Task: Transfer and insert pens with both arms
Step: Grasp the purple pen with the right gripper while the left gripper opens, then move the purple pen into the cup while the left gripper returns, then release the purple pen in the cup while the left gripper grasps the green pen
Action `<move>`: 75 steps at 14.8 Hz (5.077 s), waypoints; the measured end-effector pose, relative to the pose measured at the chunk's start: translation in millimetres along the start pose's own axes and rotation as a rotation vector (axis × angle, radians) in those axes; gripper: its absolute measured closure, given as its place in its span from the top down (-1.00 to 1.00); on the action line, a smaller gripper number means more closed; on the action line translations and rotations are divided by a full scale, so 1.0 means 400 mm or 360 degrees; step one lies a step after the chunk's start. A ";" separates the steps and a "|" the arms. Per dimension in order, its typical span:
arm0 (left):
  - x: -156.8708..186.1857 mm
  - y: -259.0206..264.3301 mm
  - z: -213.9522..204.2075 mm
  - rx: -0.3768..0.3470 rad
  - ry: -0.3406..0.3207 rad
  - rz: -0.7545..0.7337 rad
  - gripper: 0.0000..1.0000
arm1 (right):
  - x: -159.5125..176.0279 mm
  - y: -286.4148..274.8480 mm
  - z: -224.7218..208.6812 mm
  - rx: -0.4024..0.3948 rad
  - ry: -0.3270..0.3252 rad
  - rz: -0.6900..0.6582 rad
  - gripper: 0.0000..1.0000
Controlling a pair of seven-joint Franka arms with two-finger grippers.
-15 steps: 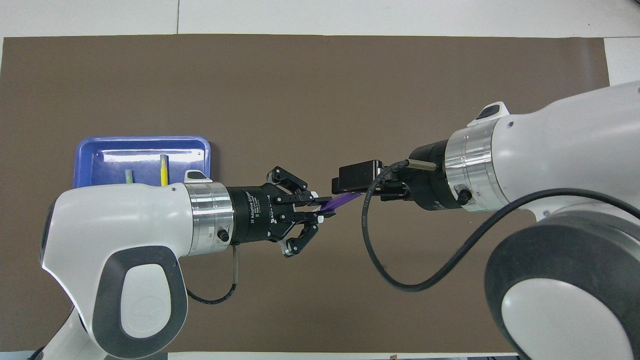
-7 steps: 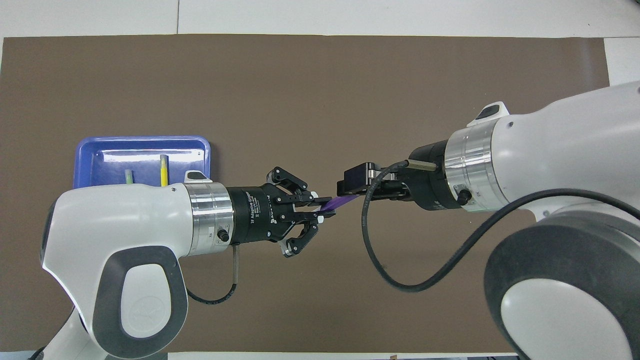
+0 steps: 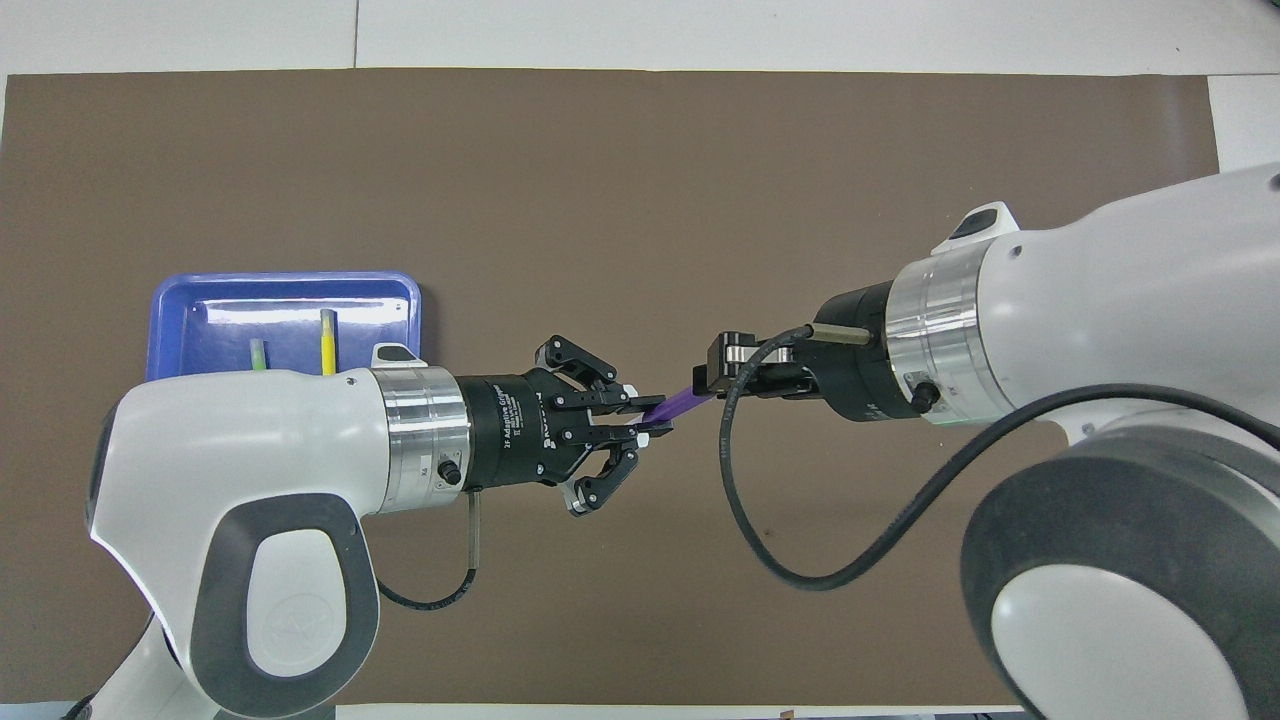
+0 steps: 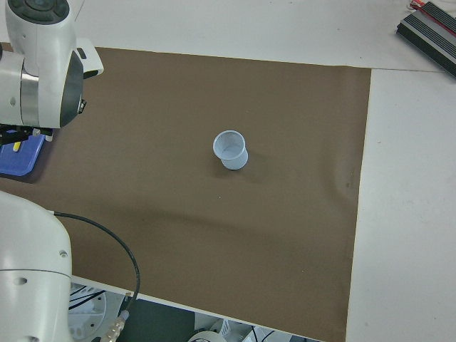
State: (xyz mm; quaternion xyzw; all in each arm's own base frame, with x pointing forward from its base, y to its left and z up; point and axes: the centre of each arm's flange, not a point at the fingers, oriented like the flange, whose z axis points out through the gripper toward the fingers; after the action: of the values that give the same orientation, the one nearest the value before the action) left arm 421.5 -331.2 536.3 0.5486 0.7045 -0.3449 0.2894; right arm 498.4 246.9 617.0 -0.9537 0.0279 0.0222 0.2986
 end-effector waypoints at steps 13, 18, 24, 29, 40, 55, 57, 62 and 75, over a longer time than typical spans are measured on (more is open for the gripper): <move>0.064 0.071 -0.069 -0.0067 0.0104 0.0047 1.00 | 0.125 0.334 -0.130 -0.0586 0.0164 -0.0236 -0.65; 0.154 0.118 -0.142 0.0068 0.0420 0.0420 1.00 | 0.149 0.557 -0.194 -0.0680 0.0233 -0.0468 -0.65; 0.253 0.170 -0.244 0.0224 0.0648 0.0894 1.00 | 0.115 0.672 -0.141 -0.0740 0.0270 -0.0652 -0.65; 0.389 0.238 -0.402 0.0385 0.0706 0.1340 1.00 | 0.107 0.746 -0.120 -0.0772 0.0276 -0.0700 -0.65; 0.613 0.378 -0.513 0.0844 0.1158 0.2182 1.00 | 0.137 0.802 -0.054 -0.0776 0.0239 -0.0676 -0.65; 0.873 0.530 -0.340 0.1062 0.1304 0.2539 0.48 | 0.165 0.847 0.014 -0.0833 0.0156 -0.0699 -0.65; 0.883 0.525 -0.335 0.1075 0.1294 0.2531 0.48 | 0.165 0.848 0.017 -0.0833 0.0152 -0.0699 -0.65; 0.890 0.516 -0.326 0.1102 0.1271 0.2521 0.48 | 0.163 0.852 0.022 -0.0831 0.0144 -0.0696 -0.32; 0.889 0.507 -0.327 0.1136 0.1242 0.2503 0.03 | 0.193 0.822 -0.088 -0.0838 0.0233 -0.0654 1.00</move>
State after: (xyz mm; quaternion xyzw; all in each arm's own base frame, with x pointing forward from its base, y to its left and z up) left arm 533.0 10.2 300.1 0.9987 0.0327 -0.0385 -0.0020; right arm 554.5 -45.8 454.5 -0.9828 -0.1501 -0.1005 0.0375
